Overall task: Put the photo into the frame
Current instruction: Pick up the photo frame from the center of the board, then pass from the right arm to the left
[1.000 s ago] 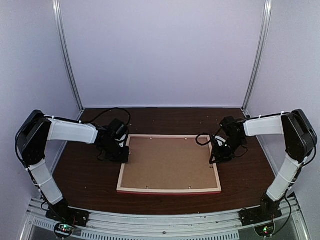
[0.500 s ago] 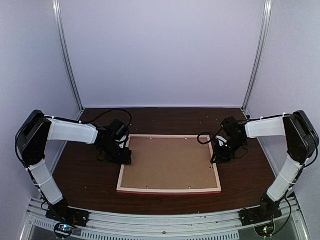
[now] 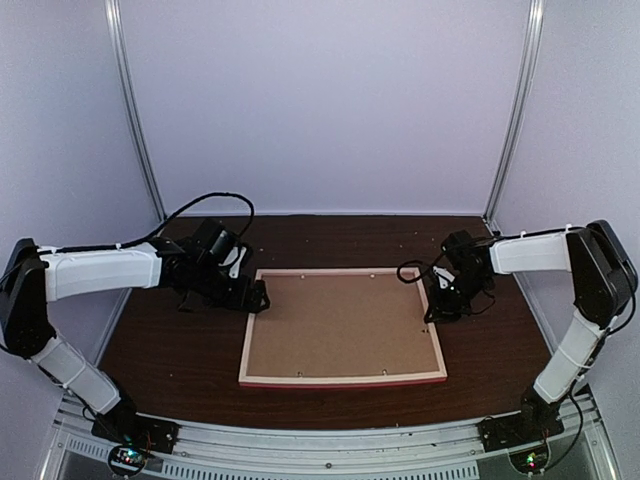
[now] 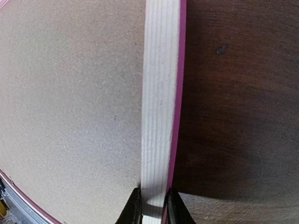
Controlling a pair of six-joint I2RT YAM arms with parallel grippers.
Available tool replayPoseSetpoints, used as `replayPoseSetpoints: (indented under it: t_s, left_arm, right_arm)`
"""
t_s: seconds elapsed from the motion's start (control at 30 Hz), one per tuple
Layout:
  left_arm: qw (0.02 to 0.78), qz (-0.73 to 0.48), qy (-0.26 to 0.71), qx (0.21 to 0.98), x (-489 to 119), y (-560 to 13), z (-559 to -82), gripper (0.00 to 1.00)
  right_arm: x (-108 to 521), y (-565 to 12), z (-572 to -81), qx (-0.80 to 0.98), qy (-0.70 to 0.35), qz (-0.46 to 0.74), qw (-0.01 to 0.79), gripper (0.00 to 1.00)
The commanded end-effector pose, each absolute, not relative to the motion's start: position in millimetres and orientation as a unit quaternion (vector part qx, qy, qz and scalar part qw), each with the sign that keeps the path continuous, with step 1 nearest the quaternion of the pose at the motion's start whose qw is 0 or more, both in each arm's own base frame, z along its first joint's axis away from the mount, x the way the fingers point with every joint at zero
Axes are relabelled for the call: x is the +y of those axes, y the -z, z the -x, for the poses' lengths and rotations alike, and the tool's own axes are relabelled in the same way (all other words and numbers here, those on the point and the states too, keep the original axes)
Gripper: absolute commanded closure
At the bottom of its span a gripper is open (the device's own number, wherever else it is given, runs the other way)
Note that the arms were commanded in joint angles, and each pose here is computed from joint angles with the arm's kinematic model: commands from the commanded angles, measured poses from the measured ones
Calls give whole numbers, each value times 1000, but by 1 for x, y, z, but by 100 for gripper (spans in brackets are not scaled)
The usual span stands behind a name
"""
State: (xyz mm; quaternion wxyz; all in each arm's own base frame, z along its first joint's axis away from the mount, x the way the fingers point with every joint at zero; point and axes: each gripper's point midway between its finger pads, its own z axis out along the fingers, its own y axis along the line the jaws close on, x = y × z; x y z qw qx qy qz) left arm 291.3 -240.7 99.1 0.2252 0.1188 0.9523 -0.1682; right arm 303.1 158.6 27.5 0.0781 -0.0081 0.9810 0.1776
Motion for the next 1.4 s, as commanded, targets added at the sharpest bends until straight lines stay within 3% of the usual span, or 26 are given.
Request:
replayPoseSetpoints:
  t_s: [0.0, 0.27, 0.67, 0.87, 1.37]
  left_arm:
    - [281, -190, 216, 916, -280, -135, -291, 9]
    - [324, -396, 221, 831, -371, -143, -247, 10]
    - [356, -655, 100, 659, -465, -103, -181, 3]
    - [371, -692, 12, 619, -481, -73, -177, 3]
    - [387, -682, -116, 609, -457, -51, -203, 16]
  right_arm:
    - [170, -43, -329, 975, -194, 8, 109, 96]
    - [191, -76, -351, 966, -227, 35, 116, 99]
    - [207, -98, -342, 957, -274, 48, 80, 100]
    - [214, -106, -337, 951, -298, 49, 67, 100]
    - [215, -111, -321, 948, -312, 56, 42, 100]
